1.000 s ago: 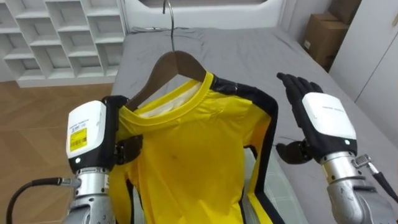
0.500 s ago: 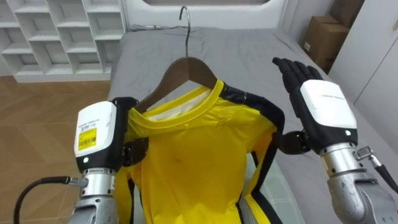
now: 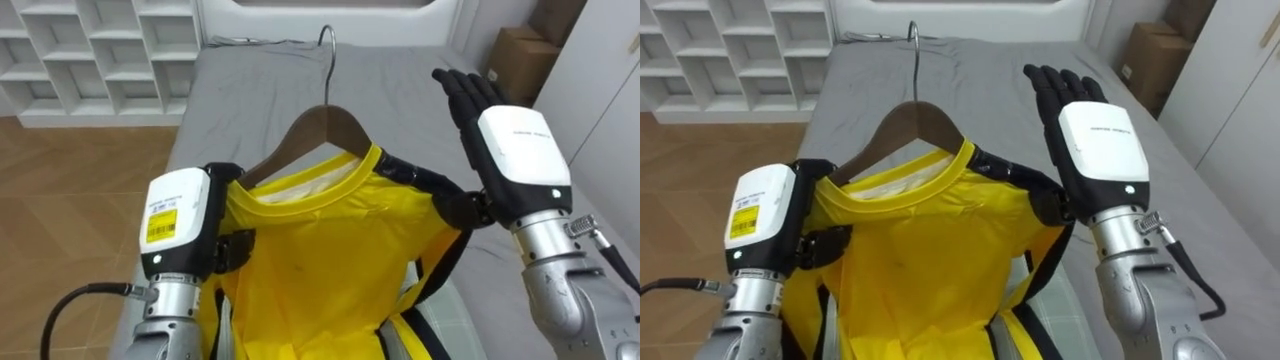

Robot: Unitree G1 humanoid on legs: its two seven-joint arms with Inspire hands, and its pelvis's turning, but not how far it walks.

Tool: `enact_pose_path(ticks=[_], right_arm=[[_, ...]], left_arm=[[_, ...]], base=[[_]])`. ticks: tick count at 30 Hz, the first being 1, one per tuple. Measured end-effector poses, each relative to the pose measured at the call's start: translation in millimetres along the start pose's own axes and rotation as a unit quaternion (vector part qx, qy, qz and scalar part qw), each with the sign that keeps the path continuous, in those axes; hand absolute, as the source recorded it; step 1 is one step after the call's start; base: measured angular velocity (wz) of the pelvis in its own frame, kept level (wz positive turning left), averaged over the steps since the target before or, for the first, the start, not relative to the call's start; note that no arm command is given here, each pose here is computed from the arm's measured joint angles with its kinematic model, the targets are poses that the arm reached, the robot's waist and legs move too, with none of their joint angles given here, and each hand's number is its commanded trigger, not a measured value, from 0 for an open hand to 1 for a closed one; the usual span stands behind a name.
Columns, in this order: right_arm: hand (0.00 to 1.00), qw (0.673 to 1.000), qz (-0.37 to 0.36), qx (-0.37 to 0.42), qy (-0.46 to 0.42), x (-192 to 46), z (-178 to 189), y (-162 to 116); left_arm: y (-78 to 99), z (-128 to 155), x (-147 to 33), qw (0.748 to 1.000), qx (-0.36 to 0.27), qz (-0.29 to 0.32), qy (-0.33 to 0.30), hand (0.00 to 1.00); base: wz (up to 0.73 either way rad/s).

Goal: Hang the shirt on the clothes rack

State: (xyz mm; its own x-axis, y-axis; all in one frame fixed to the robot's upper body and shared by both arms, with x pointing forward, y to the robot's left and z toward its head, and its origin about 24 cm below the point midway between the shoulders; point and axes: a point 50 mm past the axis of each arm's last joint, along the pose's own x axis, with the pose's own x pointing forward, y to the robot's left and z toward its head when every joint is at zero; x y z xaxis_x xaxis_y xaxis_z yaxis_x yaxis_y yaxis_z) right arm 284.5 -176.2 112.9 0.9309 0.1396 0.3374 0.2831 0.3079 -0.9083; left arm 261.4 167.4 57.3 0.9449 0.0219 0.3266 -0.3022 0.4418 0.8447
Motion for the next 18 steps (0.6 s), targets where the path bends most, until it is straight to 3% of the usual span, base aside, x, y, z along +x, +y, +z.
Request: enact_pose_path(ticks=[18], right_arm=[[0.0, 1.0, 0.004, 0.001, -0.009, -0.1, 4.4, 2.9]], left_arm=[[9.3, 13.7, 3.4, 0.999, 0.0, 0.02, -0.033, 1.0]], base=[[0.0]])
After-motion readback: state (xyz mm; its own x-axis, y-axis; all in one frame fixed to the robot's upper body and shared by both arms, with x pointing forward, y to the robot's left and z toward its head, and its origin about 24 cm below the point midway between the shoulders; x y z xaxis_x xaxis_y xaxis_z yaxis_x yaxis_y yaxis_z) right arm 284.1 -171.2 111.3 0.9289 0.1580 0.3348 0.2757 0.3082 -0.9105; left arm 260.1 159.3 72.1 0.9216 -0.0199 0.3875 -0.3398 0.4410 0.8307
